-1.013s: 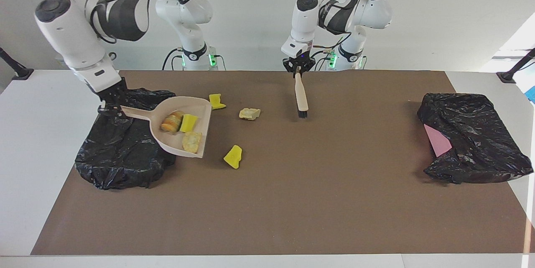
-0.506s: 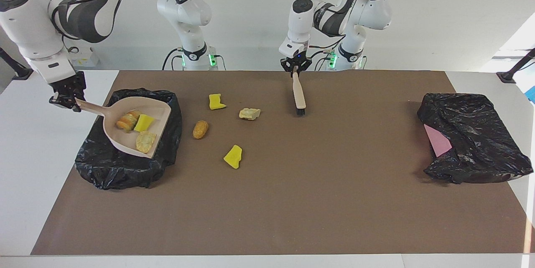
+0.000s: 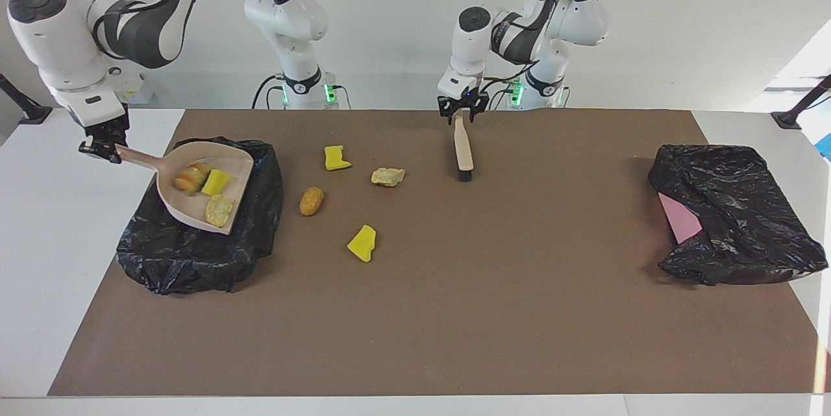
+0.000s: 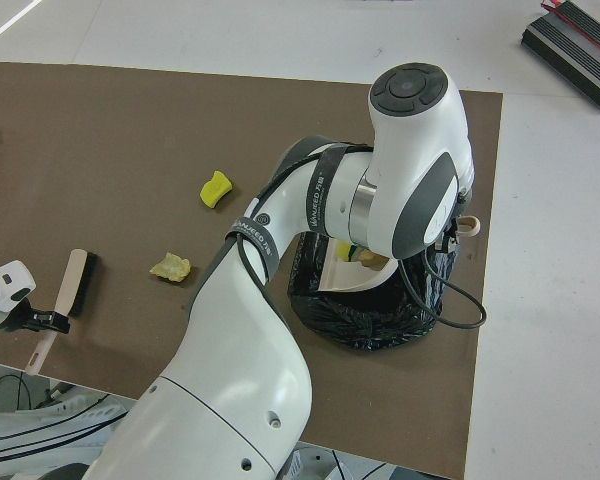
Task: Sweep and dump trash in bin
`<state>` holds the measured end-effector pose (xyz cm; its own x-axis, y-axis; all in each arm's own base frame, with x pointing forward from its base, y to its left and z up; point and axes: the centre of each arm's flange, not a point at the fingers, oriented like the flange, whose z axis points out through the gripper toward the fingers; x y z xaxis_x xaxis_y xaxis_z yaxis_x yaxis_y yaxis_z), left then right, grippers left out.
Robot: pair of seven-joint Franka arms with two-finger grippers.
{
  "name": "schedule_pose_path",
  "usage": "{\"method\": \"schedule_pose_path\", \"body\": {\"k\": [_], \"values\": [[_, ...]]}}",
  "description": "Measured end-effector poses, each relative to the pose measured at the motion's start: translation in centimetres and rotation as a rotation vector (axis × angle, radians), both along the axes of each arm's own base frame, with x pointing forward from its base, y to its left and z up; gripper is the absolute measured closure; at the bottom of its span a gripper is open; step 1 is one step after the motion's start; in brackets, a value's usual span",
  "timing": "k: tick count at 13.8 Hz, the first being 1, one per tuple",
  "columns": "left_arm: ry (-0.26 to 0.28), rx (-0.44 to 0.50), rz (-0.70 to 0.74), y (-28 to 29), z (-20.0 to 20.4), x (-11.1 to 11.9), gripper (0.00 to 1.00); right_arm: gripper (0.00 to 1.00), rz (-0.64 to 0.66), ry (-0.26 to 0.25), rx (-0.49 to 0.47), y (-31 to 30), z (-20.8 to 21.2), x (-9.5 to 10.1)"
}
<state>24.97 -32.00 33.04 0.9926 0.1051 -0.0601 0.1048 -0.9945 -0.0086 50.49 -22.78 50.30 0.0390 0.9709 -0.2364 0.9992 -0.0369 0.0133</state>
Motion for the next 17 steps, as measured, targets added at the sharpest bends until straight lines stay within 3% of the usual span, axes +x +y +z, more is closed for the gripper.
{"method": "schedule_pose_path", "body": {"k": [1,2,5,10,14,17], "values": [[0.001,-0.007,0.041,0.7,0.2,1.7,0.07,0.67,0.024,0.009,-0.001,-0.3,0.0,-0.5],[0.002,-0.014,0.078,1.4,0.6,3.3,0.0,0.67,0.041,0.011,-0.003,-0.6,0.2,-0.8],[0.013,-0.033,0.181,3.1,3.2,8.3,0.0,0.67,0.078,0.023,-0.023,-0.8,0.3,-1.0],[0.0,-0.102,0.304,6.8,6.1,17.3,0.0,0.67,0.201,0.032,-0.154,1.7,0.7,0.6],[-0.019,-0.154,0.196,12.9,5.9,24.0,0.0,0.67,0.337,0.057,-0.3,5.4,1.4,2.4],[-0.067,-0.135,0.086,17.7,6.4,27.2,0.0,0.67,0.326,0.05,-0.393,6.7,1.8,2.8]]}}
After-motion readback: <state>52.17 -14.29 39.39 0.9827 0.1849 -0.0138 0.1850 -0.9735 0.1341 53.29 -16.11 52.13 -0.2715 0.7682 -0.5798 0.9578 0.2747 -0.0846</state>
